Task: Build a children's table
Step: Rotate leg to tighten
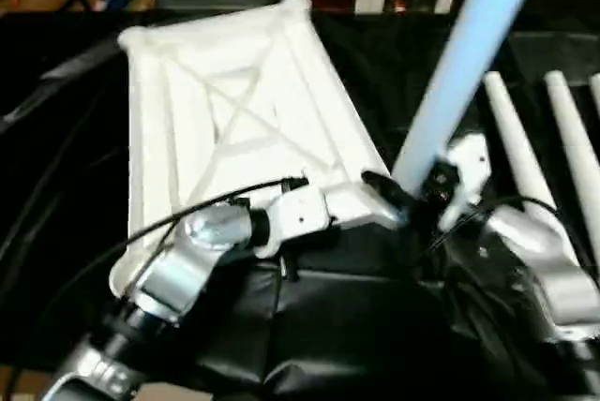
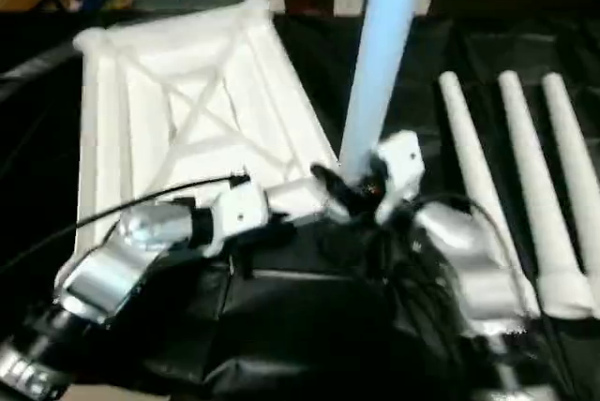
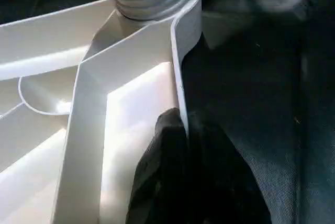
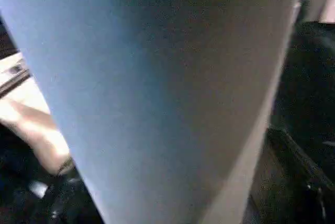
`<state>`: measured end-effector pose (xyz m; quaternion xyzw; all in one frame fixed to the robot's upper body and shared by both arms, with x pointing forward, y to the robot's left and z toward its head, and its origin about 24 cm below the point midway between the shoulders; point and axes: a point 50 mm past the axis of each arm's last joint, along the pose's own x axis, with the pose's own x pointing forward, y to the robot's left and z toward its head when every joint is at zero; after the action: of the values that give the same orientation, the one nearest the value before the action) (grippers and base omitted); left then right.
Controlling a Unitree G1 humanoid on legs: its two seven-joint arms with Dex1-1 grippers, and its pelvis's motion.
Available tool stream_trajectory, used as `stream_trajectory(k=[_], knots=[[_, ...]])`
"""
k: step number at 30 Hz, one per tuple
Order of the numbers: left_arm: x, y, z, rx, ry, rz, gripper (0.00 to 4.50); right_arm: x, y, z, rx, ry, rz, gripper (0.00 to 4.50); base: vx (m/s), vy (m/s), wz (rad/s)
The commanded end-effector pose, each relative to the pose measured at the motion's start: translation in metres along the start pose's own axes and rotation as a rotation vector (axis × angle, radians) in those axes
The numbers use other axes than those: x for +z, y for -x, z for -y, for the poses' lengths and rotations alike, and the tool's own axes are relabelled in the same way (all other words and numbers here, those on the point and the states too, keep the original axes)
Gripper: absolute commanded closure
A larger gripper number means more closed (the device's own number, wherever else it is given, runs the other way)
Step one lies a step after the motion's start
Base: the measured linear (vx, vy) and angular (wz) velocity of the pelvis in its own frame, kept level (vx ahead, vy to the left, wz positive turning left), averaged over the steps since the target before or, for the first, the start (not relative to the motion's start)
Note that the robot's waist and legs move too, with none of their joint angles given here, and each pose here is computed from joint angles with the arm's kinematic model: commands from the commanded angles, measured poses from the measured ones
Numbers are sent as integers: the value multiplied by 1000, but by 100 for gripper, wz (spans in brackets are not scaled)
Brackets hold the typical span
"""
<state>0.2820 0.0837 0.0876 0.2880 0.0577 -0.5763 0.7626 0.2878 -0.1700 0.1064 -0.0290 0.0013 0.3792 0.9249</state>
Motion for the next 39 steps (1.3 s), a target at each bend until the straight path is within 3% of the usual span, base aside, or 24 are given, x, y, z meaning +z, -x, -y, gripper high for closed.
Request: stream_trajectory(k=[1, 9, 12, 17, 20, 21, 25, 28, 31, 32, 34, 36, 37, 39], knots=[[-28, 7, 16, -90, 65, -77, 450, 14, 27, 26, -120, 29, 24, 168, 0, 0, 0], [-26, 5, 17, -100, 64, -64, 450, 8, 21, 16, -72, -4, 7, 227, 0, 0, 0], [-26, 5, 18, -103, 62, -63, 450, 8, 21, 16, -74, -5, 4, 232, 0, 0, 0], [-27, 3, 21, -105, 55, -74, 450, -5, 12, 17, -184, 4, -62, 239, 0, 0, 0], [-26, -7, 22, -84, 57, -104, 450, -21, 2, 21, -334, -12, -136, 241, 0, 0, 0], [-21, -23, 22, -37, 87, -123, 450, -38, -11, 26, -533, -56, -202, 243, 0, 0, 0], [-13, -39, 23, -8, 111, -125, 450, -49, -22, 31, -738, -108, -222, 248, 0, 0, 0], [8, -66, 20, 48, 114, -81, 450, -59, -52, 22, -760, -225, -196, 248, 0, 0, 0], [14, -69, 18, 44, 75, -55, 450, -44, -67, 15, -613, -236, -94, 248, 0, 0, 0], [12, -67, 17, 44, 75, -61, 450, -39, -67, 14, -578, -215, -71, 192, 0, 0, 0], [5, -57, 15, 38, 55, -66, 450, -24, -63, 11, -464, -162, -3, 192, 0, 0, 0], [4, -55, 15, 39, 51, -68, 450, -22, -63, 11, -450, -154, 8, 169, 0, 0, 0], [0, -51, 15, 30, 54, -77, 450, -18, -60, 11, -420, -146, 29, 160, 0, 0, 0], [-16, -25, 13, -21, 42, -77, 450, 5, -32, 13, -223, -53, 68, 137, 0, 0, 0]])
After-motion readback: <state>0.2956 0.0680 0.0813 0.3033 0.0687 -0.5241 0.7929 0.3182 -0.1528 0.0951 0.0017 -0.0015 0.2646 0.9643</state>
